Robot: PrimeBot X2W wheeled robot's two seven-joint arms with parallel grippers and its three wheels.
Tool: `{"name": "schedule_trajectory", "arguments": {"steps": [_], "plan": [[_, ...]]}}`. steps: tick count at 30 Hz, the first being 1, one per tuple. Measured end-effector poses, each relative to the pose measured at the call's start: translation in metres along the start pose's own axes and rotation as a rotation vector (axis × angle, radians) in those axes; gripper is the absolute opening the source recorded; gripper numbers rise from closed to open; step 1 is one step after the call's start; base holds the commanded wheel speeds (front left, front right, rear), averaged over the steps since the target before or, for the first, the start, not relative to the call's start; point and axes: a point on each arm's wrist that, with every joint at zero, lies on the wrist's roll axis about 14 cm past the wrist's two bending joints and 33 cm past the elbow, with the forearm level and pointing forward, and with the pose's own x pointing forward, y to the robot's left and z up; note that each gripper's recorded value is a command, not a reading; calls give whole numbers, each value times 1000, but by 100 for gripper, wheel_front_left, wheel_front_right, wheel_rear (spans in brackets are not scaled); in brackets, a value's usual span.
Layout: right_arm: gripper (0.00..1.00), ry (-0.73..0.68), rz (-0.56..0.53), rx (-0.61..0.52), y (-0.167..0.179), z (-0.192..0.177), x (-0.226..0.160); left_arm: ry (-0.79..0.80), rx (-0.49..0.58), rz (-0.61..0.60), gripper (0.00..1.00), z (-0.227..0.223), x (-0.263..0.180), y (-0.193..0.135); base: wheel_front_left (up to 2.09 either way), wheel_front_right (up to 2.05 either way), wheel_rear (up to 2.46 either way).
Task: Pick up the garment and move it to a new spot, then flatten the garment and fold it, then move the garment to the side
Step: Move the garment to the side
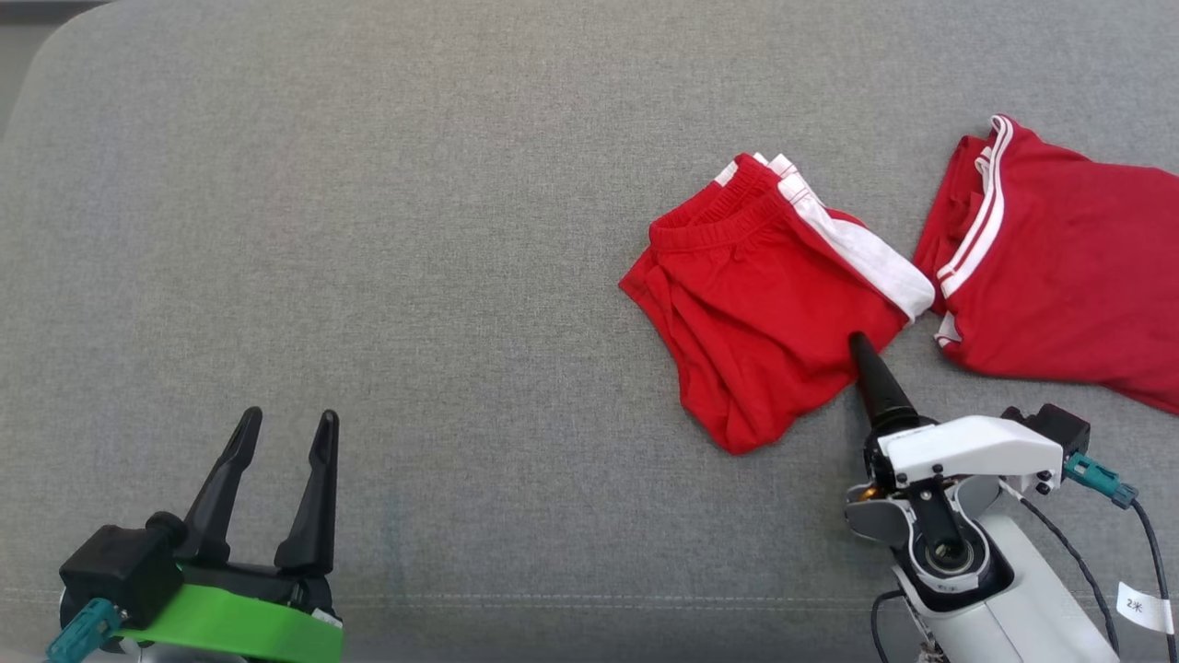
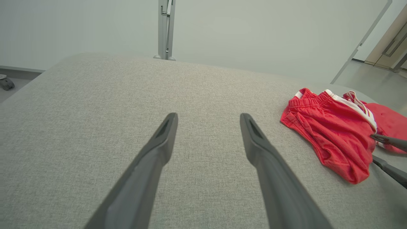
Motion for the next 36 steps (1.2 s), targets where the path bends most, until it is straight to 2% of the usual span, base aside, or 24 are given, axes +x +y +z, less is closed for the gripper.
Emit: {"name": "schedule_trajectory", "arguments": {"steps": [5,6,7,8,9,20,24,27,32,36], "plan": [[100,3,17,21,10,5,14,4,-5,3,100,-1,1,0,0,0,0],[78,6,29,14,14,5,17,-1,-6,2,100,-1,2,-1,0,0,0],[45,6,29,14,14,5,17,-1,-6,2,100,-1,2,-1,0,0,0],[3,7,47,1,21,6,21,-6,-10,1,100,1,3,-2,0,0,0],[0,15,67,-21,27,5,24,-8,-13,2,100,1,4,-2,0,0,0],[0,129,267,-428,92,11,46,-18,-23,39,100,3,-3,5,0,0,0],[0,218,258,-597,96,17,53,-18,-24,50,100,3,-3,8,0,0,0],[0,288,231,-677,91,20,54,-15,-21,58,100,2,-3,11,0,0,0],[0,329,142,-782,78,55,57,-12,-16,56,100,1,1,12,0,0,0],[0,313,117,-804,80,77,56,-9,0,42,100,3,4,13,0,0,0]]}}
